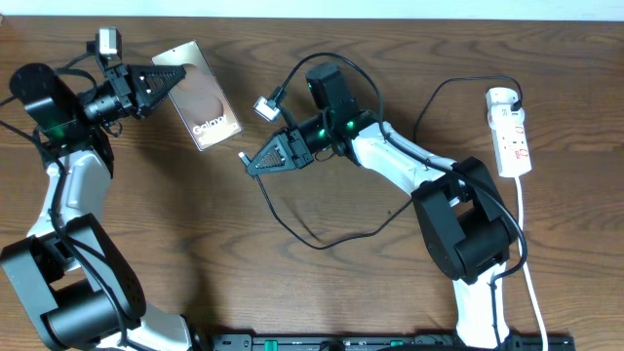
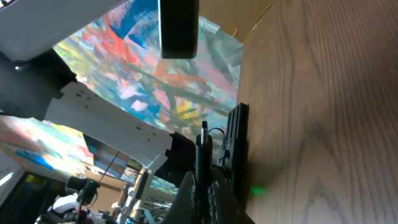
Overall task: Plug charger to phone and switch on socket
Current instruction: 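Align the plug with the phone's bottom port using the right gripper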
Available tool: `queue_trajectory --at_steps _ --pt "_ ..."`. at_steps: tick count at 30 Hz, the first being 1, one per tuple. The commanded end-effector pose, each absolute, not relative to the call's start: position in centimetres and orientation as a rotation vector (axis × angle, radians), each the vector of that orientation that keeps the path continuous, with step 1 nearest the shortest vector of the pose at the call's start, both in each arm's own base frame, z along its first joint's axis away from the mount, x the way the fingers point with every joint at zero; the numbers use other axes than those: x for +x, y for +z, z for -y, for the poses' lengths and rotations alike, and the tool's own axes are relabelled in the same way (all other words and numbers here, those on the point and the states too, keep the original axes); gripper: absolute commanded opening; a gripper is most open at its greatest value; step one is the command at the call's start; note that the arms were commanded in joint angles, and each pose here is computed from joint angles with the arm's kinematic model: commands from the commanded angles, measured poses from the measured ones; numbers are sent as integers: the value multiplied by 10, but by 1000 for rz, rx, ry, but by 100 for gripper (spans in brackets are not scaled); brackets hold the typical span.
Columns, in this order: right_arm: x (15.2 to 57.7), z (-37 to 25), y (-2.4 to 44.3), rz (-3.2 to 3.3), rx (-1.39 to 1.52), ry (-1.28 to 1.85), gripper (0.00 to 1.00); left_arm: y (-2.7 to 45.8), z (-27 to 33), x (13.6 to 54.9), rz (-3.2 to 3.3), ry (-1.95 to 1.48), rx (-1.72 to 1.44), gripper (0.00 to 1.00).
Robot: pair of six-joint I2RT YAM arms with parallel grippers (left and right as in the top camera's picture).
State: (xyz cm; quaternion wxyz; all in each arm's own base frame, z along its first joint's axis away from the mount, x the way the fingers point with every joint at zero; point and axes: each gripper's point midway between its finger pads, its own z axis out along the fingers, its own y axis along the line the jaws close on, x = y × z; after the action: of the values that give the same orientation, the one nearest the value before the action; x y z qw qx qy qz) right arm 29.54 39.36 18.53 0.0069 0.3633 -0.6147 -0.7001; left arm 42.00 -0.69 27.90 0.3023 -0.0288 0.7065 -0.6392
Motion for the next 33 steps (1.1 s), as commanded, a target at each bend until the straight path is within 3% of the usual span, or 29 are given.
queue_trajectory --at_steps 1,33 --pt "294 -393 188 1892 1144 -2196 1 285 7 415 -1873 -1696 -39 7" --pt "292 -406 207 1848 1275 -2235 1 287 23 415 -1876 -1707 14 7"
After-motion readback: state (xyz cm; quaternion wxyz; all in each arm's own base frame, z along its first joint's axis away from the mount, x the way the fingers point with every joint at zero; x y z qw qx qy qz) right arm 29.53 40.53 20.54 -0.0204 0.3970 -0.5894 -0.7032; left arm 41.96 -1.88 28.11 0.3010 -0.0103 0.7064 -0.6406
